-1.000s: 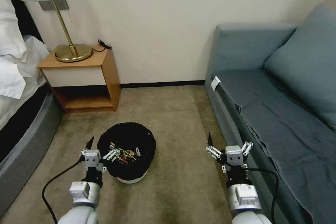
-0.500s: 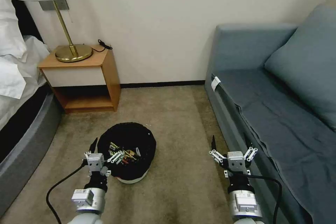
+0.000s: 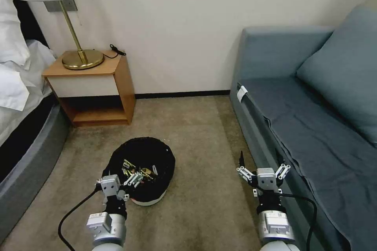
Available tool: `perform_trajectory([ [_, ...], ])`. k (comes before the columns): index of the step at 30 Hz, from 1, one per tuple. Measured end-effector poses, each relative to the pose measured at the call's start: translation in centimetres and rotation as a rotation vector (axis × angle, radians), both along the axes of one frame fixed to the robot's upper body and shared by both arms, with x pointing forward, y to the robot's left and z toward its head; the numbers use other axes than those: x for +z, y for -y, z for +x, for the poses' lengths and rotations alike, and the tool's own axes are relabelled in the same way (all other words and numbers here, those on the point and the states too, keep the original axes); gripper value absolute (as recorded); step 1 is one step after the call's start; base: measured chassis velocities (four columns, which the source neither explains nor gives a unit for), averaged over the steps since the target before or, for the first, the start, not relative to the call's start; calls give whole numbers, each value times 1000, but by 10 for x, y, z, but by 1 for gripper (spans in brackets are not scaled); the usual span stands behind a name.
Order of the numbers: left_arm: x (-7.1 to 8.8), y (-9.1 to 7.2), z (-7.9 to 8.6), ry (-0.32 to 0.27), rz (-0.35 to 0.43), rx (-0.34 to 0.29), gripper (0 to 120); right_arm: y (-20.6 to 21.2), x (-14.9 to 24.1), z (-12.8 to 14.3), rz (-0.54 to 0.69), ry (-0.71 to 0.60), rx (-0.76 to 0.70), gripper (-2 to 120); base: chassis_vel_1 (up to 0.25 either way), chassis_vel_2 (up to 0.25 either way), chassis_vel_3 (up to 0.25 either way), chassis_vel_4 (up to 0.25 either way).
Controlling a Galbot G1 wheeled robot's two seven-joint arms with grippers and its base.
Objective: Pick up the trash bin, then pick up the garbage on the floor and place it into the trash bin.
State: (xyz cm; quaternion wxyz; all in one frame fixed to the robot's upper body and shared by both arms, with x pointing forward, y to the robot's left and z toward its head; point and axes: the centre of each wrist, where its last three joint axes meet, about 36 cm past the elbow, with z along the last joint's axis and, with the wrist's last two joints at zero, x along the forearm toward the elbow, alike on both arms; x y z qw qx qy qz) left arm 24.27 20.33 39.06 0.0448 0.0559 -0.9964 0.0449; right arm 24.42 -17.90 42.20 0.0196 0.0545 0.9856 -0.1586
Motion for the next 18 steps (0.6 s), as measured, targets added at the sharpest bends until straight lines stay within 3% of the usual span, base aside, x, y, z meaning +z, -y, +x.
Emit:
perform_trajectory([
  [18, -2, 1, 0, -4, 5, -3, 100, 5, 0, 2, -14, 2, 8, 100, 0, 0, 0, 0],
])
